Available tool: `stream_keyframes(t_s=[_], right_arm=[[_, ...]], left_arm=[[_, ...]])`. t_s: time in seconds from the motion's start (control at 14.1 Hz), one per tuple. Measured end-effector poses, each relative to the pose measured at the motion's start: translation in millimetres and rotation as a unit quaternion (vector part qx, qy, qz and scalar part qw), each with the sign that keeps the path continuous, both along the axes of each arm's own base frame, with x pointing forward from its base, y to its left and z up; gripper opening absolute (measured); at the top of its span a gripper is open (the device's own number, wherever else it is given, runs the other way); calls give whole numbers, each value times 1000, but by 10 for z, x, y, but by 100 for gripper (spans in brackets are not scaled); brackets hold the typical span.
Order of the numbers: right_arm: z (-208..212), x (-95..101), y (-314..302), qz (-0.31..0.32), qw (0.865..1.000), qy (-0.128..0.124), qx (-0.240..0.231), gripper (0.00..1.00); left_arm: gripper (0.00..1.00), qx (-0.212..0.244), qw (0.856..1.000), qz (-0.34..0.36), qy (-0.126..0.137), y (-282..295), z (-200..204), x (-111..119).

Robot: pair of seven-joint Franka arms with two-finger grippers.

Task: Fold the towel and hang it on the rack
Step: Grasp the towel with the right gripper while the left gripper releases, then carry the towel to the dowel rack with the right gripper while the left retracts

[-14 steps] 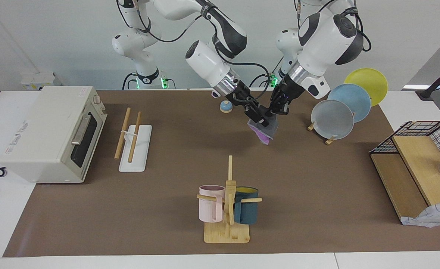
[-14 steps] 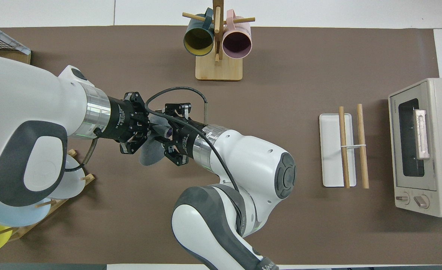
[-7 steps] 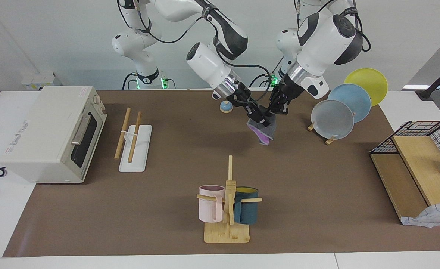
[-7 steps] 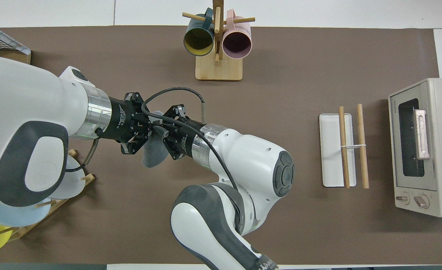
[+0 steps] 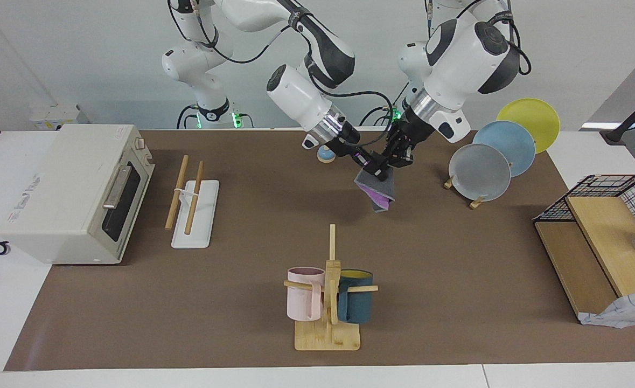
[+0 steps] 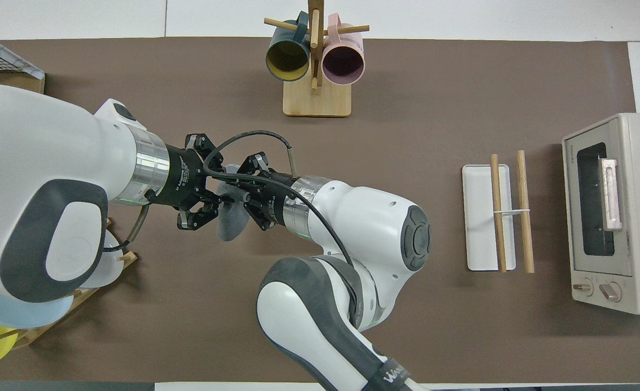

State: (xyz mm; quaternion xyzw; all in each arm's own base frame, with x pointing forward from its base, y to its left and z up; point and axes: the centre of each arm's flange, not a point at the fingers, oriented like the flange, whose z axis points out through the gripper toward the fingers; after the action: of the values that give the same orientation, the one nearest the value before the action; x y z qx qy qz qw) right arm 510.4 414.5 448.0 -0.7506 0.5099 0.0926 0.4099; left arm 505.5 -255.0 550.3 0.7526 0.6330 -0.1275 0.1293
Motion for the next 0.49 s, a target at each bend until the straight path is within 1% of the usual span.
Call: stream_keyframes(t_s=[0.14,0.28,0.35,0.49], right_arm=[[-123,120,-208,39,998,-19,-52,2],[-221,222,-446,80,991,-19,-109,2],[-226,274,-592,98,986,-15,-134,2],[-133,363,-924,126,977,-6,-174,2]], left_arm=[[64,0,1000,-16,-7,1,4,-1],[85,-1,999,-49,-20,34,4,15],[98,-2,997,-72,-31,78,3,36],[100,-1,989,-136,-59,235,-16,103]])
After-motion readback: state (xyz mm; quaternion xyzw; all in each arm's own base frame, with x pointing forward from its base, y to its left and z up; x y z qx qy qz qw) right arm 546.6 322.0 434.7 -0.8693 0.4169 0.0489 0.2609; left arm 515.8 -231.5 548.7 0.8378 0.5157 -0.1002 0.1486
